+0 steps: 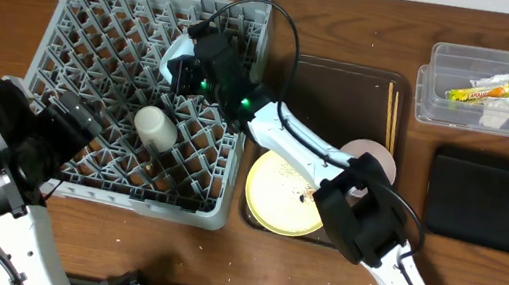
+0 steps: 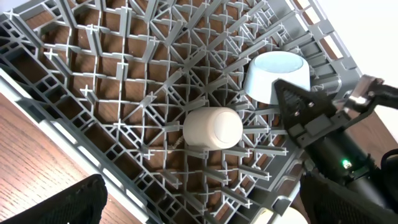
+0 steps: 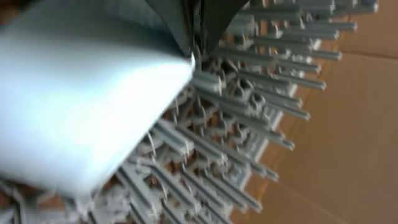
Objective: Sort waste into correct bins and load items into the dishwasher
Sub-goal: 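Place the light-blue bowl into the dish rack and release, then lower the right gripper onto the pink bowl rim and grasp it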
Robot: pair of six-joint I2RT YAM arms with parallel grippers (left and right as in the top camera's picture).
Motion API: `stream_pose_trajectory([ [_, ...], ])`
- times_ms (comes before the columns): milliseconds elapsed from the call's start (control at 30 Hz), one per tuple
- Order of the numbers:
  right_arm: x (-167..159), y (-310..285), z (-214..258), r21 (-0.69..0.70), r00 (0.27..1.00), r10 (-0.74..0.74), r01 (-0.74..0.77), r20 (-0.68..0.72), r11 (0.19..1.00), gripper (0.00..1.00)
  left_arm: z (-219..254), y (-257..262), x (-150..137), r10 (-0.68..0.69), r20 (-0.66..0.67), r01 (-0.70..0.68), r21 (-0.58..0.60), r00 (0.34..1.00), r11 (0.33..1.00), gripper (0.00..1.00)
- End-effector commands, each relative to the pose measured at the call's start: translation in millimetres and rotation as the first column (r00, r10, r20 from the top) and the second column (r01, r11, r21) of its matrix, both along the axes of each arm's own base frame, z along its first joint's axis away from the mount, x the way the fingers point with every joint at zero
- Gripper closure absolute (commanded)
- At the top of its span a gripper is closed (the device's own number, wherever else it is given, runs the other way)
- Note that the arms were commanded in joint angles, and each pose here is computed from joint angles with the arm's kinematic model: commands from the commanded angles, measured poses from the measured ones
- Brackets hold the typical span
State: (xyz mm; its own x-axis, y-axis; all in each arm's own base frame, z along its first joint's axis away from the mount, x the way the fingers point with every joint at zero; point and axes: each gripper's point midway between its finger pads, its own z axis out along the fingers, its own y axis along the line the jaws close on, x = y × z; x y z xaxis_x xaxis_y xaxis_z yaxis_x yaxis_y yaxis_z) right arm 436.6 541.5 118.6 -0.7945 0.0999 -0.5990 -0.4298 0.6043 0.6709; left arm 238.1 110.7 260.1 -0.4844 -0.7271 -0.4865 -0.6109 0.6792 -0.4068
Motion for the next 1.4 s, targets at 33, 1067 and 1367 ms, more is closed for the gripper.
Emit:
stream_pose_trajectory([
  [33, 25, -40, 38, -0.102, 0.985, -0.143, 0.153, 0.100, 0.983, 0.94, 8, 0, 1, -0.012, 0.021, 0.012, 0.012, 1.000, 1.000, 0.00],
  [1067, -110, -371, 34, -0.888, 0.780, -0.555, -0.001, -0.288, 0.459, 0.19, 8, 0, 1, -0.012, 0.021, 0.012, 0.012, 1.000, 1.000, 0.00],
  [1367, -113, -331, -24, -0.783, 0.797, -0.429, -0.086, -0.425, 0.616, 0.29, 8, 0, 1, -0.012, 0.021, 0.012, 0.012, 1.000, 1.000, 0.00],
])
